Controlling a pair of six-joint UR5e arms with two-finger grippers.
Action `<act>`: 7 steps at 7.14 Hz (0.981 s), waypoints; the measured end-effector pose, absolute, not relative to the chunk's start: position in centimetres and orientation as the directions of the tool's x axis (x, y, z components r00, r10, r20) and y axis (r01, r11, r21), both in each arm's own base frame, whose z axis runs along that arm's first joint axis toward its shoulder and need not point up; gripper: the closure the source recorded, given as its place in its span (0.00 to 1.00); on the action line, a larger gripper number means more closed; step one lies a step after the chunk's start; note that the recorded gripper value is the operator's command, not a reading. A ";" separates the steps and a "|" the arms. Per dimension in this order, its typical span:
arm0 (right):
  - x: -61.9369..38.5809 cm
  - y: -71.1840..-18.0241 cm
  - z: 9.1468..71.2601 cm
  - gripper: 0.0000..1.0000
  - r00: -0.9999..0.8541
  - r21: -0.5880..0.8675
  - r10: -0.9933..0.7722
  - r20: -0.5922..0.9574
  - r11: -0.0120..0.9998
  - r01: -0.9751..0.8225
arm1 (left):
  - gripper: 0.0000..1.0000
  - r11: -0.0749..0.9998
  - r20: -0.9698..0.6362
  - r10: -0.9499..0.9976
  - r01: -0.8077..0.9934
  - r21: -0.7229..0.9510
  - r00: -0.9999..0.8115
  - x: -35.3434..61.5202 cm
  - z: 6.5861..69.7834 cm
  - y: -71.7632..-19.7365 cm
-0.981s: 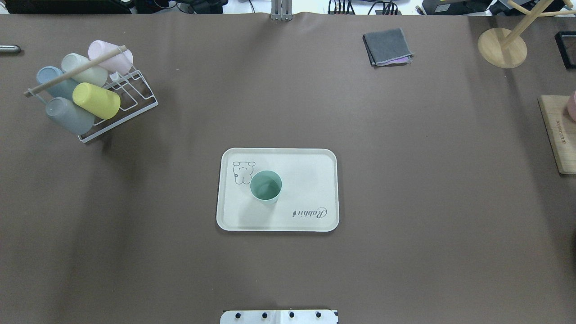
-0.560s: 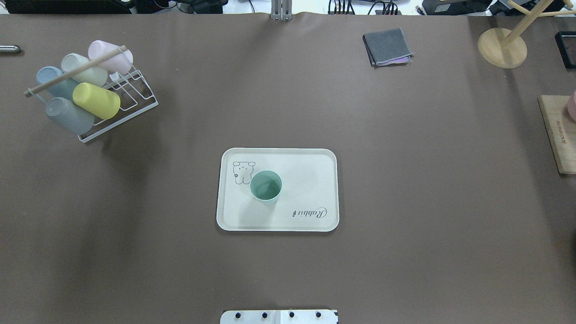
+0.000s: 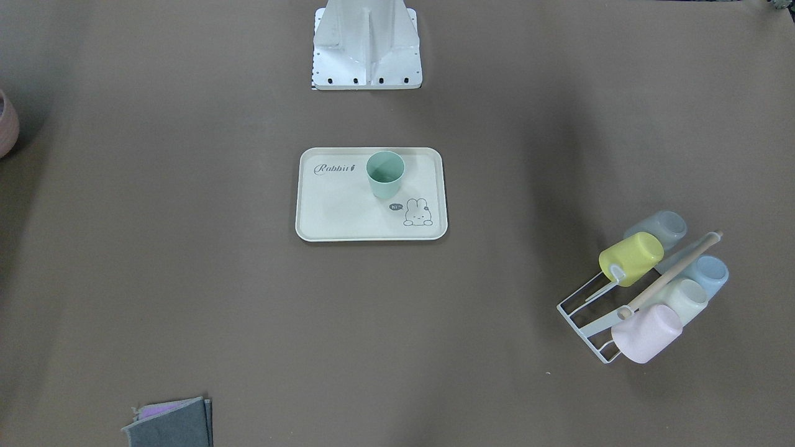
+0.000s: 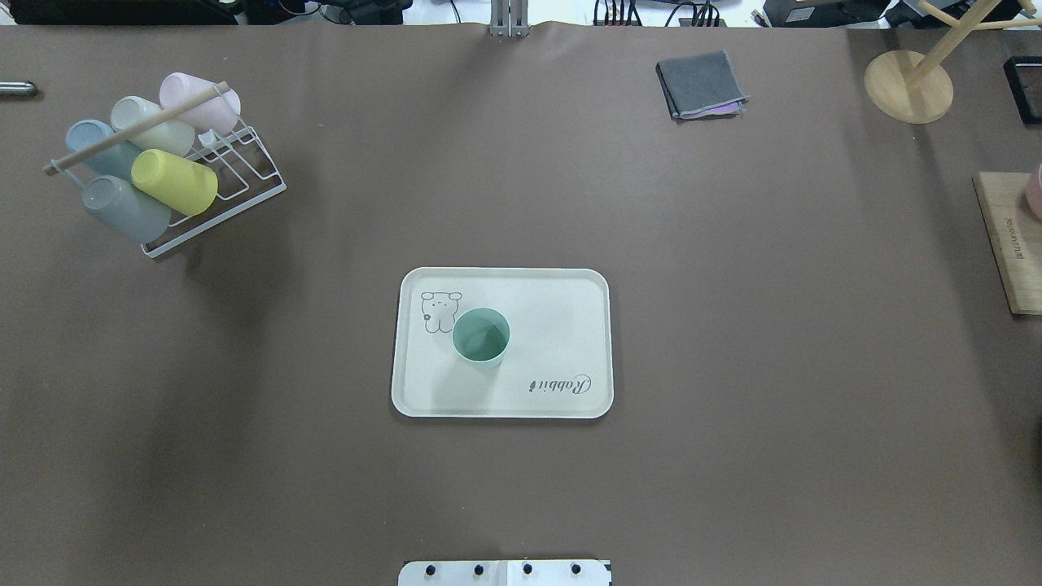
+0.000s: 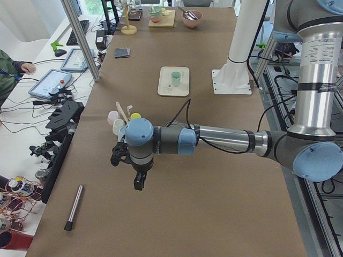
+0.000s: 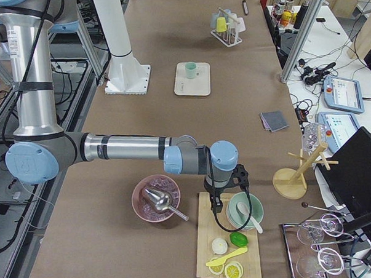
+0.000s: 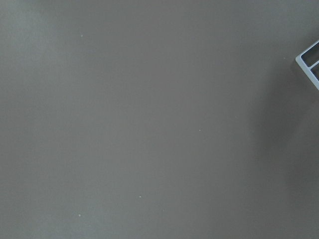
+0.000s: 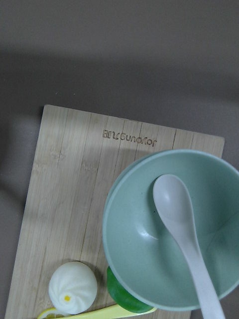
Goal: Pick up and place green cup on tray
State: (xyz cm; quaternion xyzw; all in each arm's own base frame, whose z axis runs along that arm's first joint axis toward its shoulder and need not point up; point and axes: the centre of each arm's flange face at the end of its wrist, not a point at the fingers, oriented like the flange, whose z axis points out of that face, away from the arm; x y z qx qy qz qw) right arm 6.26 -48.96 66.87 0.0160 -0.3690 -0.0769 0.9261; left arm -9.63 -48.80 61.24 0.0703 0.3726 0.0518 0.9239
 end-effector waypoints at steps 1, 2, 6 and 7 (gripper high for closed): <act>6.3 -48.9 66.9 0.00 0.716 0.086 -0.154 0.681 0.988 0.131 | 0.01 0.984 -0.681 0.150 -0.044 0.171 0.717 -9.6 61.3 -48.7; 6.3 -48.9 67.0 0.00 0.716 0.085 -0.153 0.682 0.988 0.131 | 0.01 0.984 -0.681 0.150 -0.044 0.171 0.717 -9.6 61.4 -48.6; 6.2 -48.9 67.2 0.00 0.714 0.081 -0.150 0.684 0.988 0.131 | 0.01 0.985 -0.681 0.150 -0.046 0.168 0.717 -9.6 61.6 -48.6; 6.2 -48.9 67.2 0.00 0.714 0.082 -0.151 0.684 0.988 0.131 | 0.01 0.985 -0.681 0.150 -0.046 0.169 0.717 -9.6 61.5 -48.6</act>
